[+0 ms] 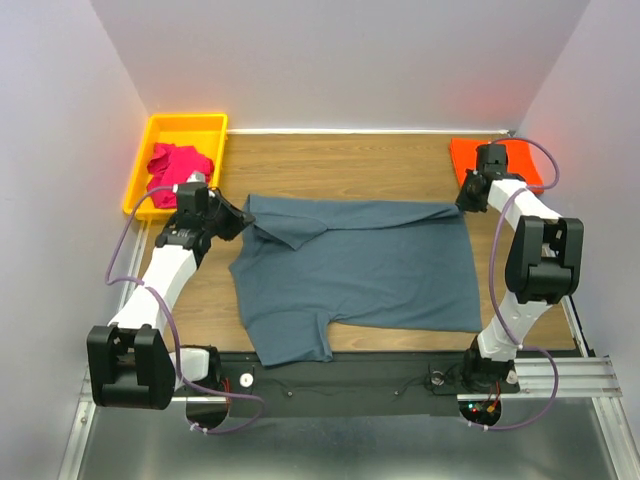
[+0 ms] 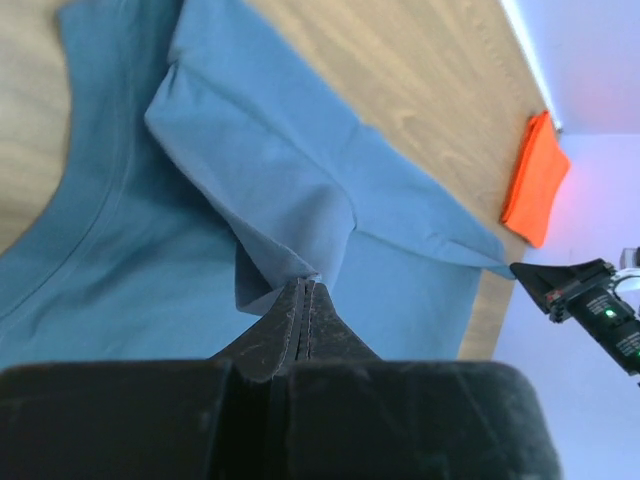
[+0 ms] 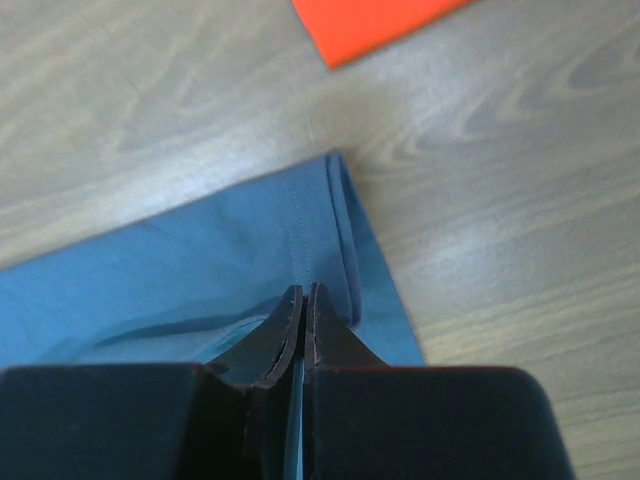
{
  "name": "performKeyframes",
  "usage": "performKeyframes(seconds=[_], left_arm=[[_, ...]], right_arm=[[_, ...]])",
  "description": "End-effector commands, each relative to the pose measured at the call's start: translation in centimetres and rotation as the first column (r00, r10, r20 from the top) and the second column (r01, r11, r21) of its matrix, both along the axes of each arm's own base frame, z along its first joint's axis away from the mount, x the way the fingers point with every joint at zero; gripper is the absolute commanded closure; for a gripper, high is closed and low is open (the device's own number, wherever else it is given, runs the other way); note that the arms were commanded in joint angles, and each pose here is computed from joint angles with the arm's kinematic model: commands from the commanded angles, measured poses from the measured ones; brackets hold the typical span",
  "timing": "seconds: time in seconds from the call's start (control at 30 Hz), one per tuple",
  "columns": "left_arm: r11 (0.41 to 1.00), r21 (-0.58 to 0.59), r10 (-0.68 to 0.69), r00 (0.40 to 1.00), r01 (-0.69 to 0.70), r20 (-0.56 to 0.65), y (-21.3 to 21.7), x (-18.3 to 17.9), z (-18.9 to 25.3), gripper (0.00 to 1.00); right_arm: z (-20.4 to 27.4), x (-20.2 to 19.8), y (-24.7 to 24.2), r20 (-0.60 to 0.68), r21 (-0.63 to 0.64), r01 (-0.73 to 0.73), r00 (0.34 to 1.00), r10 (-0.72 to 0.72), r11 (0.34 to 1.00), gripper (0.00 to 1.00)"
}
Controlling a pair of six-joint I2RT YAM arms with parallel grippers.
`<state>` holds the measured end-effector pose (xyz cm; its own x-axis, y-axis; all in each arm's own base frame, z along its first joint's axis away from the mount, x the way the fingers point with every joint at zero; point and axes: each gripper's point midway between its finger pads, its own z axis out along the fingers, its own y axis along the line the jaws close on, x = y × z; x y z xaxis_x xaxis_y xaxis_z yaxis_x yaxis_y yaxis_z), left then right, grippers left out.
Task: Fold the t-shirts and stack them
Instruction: Fold the tshirt
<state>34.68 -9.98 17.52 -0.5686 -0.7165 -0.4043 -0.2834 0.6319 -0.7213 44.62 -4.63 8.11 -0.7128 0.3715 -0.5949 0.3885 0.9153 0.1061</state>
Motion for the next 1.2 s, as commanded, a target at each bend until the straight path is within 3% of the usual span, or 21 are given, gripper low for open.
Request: performKeyframes(seconds=[0.0,0.17,0.23,0.27,0.3,0.37,0.43,0.53,0.6,0.8,0.97,1.17], left_arm=[[1.0,-0.025,0.009,1.0,-0.009,-0.005,-0.1,-1.1,-1.1,1.0],[0.998,-0.052,-0.022,0.998,0.019,-0.067,-0.9,-2.6,-4.1,0.97],[0.999,-0.032,-0.021,0.996,0.019,-0.085,-0.5,-3.3,-5.3,0.9],[1.0,-0.022,-0.02,0.996,0.018,-0.091,-0.4,-3.6,-5.6,0.86],[1.0,-0.007,-0.013,0.995,0.012,-0.094,-0.2,-3.8,-5.8,0.72],[0.999,0.047,0.013,0.997,-0.009,-0.077,0.7,-3.6,-5.7,0.61],[0.995,0.096,0.042,0.997,-0.036,-0.064,1.7,-3.4,-5.3,0.42],[0.98,0.19,0.062,0.998,-0.056,-0.025,3.1,-2.5,-4.2,0.25],[0.965,0.257,0.049,0.999,-0.051,0.012,3.8,-1.5,-2.9,0.19],[0.915,0.402,-0.044,0.999,0.028,0.03,4.4,2.9,-1.5,0.17],[0.888,0.451,-0.073,0.996,0.088,-0.052,4.0,6.5,-4.2,0.18],[0.878,0.461,-0.093,0.991,0.129,-0.099,2.5,10.5,-6.4,0.21]], right_arm=[[0.9,-0.1,-0.6,0.042,-0.003,0.044,0.998,-0.044,0.999,0.99],[-1.0,-1.3,-0.9,-0.003,-0.014,0.088,0.996,-0.088,0.996,0.99],[-1.2,-1.5,-1.1,-0.008,-0.02,0.101,0.995,-0.101,0.995,0.92],[-1.2,-1.7,-1.1,-0.009,-0.02,0.101,0.995,-0.101,0.995,0.83],[-1.3,-1.8,-1.2,-0.011,-0.022,0.102,0.995,-0.103,0.995,0.79],[-0.7,-2.1,-1.2,-0.001,-0.023,0.103,0.995,-0.104,0.994,0.73],[-0.6,-2.8,-1.2,-0.001,-0.027,0.11,0.994,-0.11,0.994,0.62],[0.4,-3.3,-1.3,0.026,-0.03,0.119,0.993,-0.119,0.992,0.57],[1.1,-3.2,-1.2,0.043,-0.025,0.118,0.992,-0.117,0.993,0.56],[3.3,-1.4,0.1,0.112,0.048,0.079,0.99,-0.083,0.996,0.56],[3.9,0.2,1.7,0.153,0.13,0.03,0.987,-0.05,0.991,0.56],[2.9,0.5,1.9,0.143,0.142,0.029,0.988,-0.05,0.989,0.56]])
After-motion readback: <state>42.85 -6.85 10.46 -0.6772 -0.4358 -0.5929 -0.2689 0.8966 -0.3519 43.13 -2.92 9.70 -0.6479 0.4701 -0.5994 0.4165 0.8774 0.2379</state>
